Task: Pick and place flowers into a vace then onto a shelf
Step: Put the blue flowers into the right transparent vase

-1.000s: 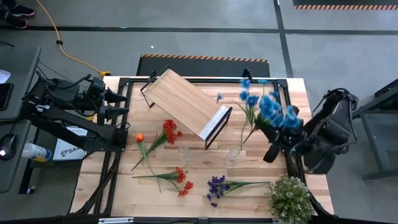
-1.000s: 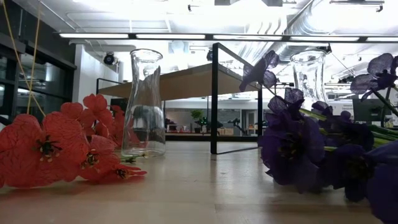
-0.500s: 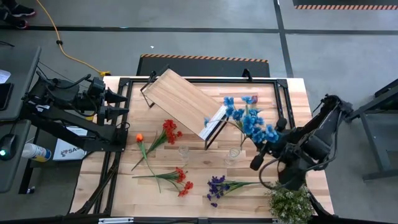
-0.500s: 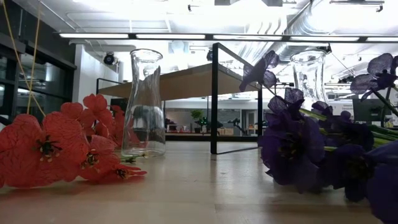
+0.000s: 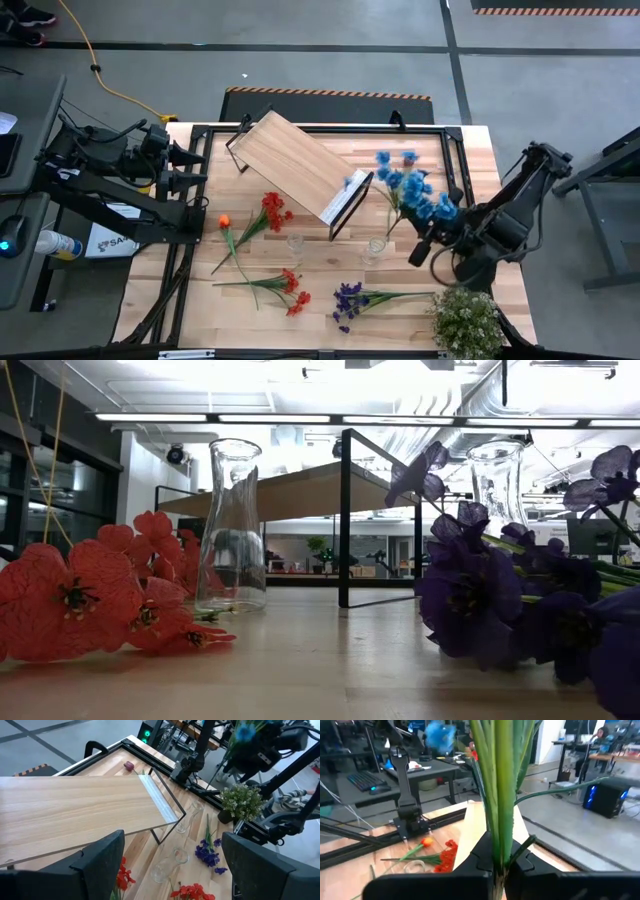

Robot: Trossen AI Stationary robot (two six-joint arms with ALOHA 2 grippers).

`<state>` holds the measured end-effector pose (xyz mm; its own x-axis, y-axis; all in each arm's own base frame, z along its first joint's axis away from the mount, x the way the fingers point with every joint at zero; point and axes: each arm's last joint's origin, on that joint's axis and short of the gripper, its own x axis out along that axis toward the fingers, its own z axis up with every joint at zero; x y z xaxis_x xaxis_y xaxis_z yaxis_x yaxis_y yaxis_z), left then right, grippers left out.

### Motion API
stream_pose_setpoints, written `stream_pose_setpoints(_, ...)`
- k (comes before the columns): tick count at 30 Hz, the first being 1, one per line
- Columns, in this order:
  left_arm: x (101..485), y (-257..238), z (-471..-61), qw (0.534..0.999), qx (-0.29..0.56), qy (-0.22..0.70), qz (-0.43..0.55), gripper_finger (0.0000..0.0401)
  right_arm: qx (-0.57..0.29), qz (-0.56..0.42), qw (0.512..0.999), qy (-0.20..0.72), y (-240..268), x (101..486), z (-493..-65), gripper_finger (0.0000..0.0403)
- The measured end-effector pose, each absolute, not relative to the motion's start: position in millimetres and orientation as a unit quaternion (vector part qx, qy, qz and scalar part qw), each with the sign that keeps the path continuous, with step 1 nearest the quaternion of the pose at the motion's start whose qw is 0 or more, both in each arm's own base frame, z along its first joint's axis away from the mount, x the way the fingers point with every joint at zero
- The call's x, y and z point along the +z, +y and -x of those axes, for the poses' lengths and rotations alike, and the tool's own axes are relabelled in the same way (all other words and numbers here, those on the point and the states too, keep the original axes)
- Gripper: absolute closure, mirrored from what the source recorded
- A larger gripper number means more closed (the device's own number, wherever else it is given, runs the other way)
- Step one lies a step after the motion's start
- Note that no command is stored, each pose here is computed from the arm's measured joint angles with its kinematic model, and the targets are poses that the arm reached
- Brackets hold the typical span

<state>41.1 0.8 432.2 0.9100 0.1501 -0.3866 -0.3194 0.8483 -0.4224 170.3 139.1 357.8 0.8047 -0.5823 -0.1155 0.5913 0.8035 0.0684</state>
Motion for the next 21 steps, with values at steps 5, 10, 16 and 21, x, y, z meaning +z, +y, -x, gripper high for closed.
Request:
stream_pose_setpoints(5, 432.2, 0.8, -41.1, 0.946, 0.124, 0.172, 0.246, 0.0034, -0.308, -0.083, 0.947, 0.026, 128.5, 346.2, -160.6, 0.0393)
stream_pose_setpoints(10, 432.2, 0.8, -41.1, 0.946, 0.124, 0.172, 0.246, 0.0034, -0.306, -0.103, 0.946, 0.010, 128.1, 329.4, -160.1, 0.0399)
stream_pose_setpoints(16, 432.2, 0.8, -41.1, 0.946, 0.124, 0.172, 0.246, 0.0034, -0.302, -0.112, 0.947, 0.004, 130.9, 319.3, -162.9, 0.0393)
stream_pose_setpoints(21, 432.2, 1.1, -41.0, 0.946, 0.129, 0.170, 0.245, 0.0034, -0.303, -0.097, 0.948, 0.009, 130.6, 318.8, -163.2, 0.0398)
